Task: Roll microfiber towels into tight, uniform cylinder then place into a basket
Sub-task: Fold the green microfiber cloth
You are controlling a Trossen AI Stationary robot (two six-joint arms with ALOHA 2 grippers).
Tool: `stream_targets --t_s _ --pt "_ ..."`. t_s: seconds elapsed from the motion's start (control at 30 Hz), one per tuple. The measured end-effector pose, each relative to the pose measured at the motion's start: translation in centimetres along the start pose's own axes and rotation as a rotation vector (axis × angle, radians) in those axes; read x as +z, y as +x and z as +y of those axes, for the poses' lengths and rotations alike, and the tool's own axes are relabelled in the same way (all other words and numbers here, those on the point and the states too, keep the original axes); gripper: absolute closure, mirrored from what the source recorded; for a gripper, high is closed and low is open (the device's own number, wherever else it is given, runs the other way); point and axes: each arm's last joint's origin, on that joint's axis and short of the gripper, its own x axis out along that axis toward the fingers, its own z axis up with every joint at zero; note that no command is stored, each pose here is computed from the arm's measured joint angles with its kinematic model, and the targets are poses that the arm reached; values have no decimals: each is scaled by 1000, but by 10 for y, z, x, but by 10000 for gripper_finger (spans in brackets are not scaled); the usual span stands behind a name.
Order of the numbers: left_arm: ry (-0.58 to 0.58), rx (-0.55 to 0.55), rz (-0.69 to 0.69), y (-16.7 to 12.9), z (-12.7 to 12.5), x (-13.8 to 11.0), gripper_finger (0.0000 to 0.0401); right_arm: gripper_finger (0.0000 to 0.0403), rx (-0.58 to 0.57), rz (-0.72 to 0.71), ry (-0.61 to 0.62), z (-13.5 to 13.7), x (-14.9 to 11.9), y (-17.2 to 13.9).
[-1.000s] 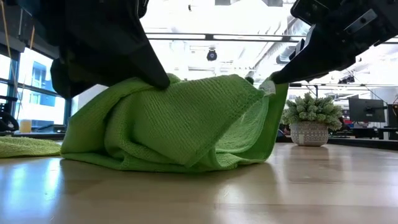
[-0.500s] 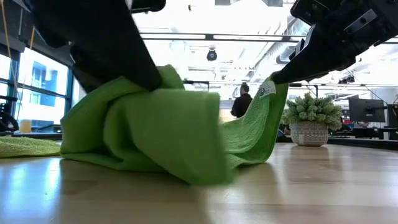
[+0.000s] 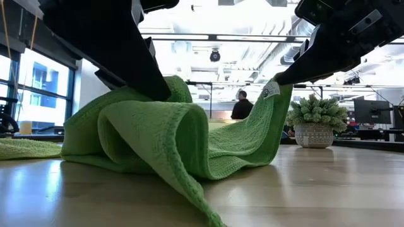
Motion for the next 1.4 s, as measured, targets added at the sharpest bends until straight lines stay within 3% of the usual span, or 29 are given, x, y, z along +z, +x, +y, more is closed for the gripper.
stream_targets --t_s 0.27,0.53,0.7,0.83,1.0,1.17,1.4 --pt "-59 2 -3 0 0 0 394 403 -3 -1 -9 0 0 0" --pt "-242 49 -159 -32 -6 20 398 403 -24 -65 -203 4 18 -1" --pt "-189 105 -312 -82 -11 34 399 403 -96 -79 -359 8 43 -6" --pt "-146 207 -417 -119 -10 38 400 403 -221 1 -471 6 61 -15" --pt "-107 394 -512 -149 -2 35 400 403 -395 99 -495 -4 91 -44" --pt "-105 556 -614 -162 5 37 400 403 -488 118 -479 -16 116 -81" --pt "-42 804 -661 -162 25 50 400 403 -515 134 -610 -40 129 -117"
